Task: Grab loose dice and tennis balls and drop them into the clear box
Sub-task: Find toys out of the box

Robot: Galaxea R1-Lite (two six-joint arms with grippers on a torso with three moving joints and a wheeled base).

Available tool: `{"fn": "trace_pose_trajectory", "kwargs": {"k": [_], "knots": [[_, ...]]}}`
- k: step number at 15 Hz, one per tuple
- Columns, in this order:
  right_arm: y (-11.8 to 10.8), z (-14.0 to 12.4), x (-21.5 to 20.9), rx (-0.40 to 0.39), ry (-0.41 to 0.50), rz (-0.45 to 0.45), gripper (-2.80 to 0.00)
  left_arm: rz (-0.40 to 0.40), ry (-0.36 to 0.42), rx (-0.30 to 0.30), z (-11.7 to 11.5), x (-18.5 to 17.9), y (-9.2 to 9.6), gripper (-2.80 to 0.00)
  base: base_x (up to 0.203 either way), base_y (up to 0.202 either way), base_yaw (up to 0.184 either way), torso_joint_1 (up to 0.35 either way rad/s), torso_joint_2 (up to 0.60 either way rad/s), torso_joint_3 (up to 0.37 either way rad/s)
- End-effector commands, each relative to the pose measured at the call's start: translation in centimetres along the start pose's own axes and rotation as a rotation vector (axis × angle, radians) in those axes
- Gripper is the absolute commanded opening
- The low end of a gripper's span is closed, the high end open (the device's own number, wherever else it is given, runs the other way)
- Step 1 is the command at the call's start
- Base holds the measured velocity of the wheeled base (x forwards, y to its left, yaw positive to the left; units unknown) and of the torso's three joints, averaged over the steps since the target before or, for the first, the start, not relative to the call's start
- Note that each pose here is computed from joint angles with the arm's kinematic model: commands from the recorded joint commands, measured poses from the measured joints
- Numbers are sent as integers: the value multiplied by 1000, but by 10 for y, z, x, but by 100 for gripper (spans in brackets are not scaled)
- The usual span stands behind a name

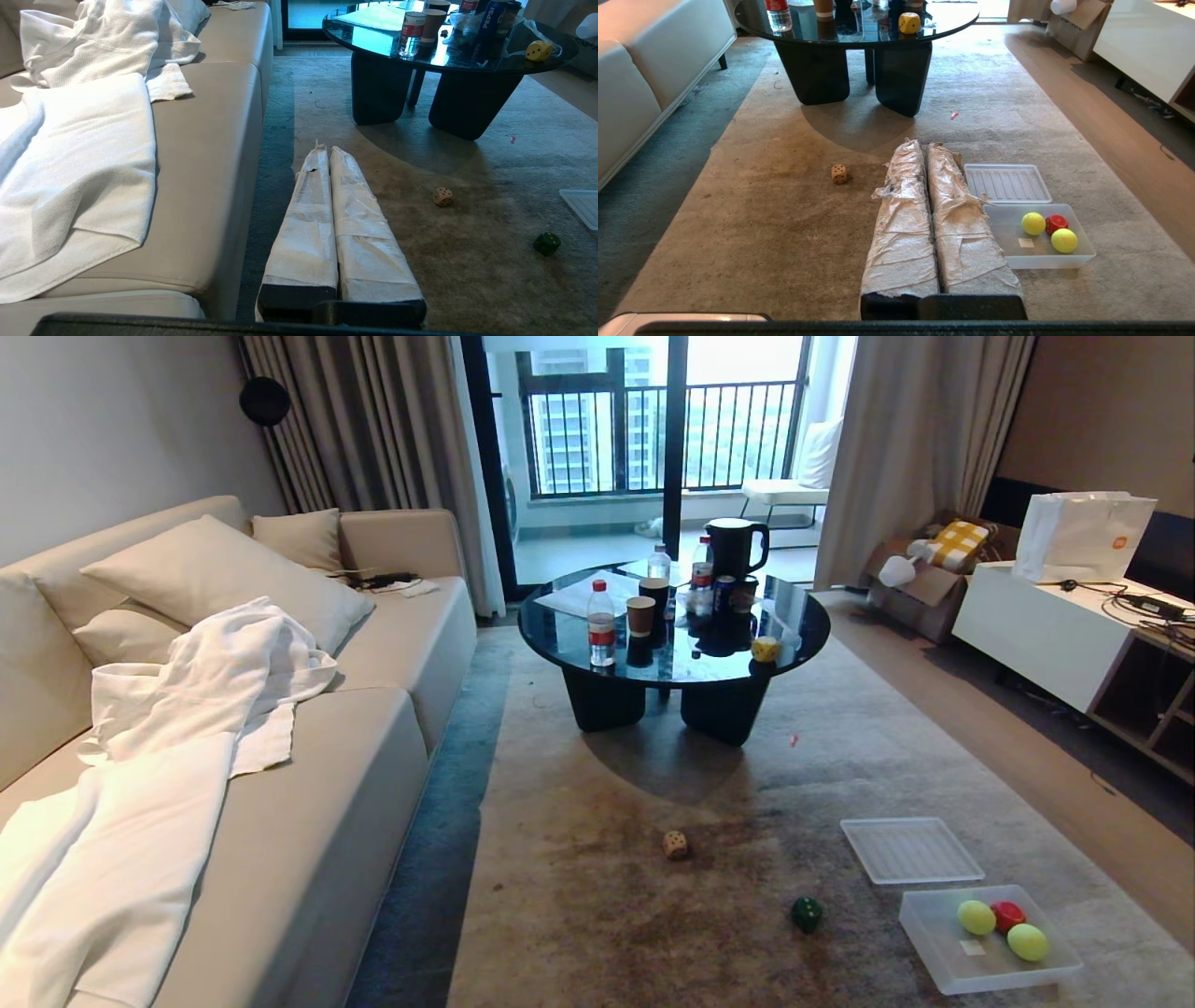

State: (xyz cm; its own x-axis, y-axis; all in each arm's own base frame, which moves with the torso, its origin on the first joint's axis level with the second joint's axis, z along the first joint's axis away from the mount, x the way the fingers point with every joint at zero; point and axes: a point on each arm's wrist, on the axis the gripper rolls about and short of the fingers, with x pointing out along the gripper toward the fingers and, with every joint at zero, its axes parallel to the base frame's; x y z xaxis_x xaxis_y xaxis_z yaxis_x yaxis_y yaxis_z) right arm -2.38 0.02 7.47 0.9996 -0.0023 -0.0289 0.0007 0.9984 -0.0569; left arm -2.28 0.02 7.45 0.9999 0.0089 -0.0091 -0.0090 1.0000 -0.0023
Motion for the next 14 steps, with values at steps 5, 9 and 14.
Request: {"fn": "trace_pose_trajectory", "kwargs": {"k": [5, 9, 14], "knots": [[0, 0, 0, -1, -1, 1, -280, 0, 0, -2, 0, 0, 0, -280, 0, 0, 0, 0, 0, 0], [0, 0, 0, -1, 0, 1, -280, 0, 0, 1, 0, 0, 0, -280, 0, 0, 0, 0, 0, 0], [0, 0, 0, -1, 2, 2, -280, 0, -1, -4, 0, 0, 0, -280, 0, 0, 0, 1, 0, -37]]}}
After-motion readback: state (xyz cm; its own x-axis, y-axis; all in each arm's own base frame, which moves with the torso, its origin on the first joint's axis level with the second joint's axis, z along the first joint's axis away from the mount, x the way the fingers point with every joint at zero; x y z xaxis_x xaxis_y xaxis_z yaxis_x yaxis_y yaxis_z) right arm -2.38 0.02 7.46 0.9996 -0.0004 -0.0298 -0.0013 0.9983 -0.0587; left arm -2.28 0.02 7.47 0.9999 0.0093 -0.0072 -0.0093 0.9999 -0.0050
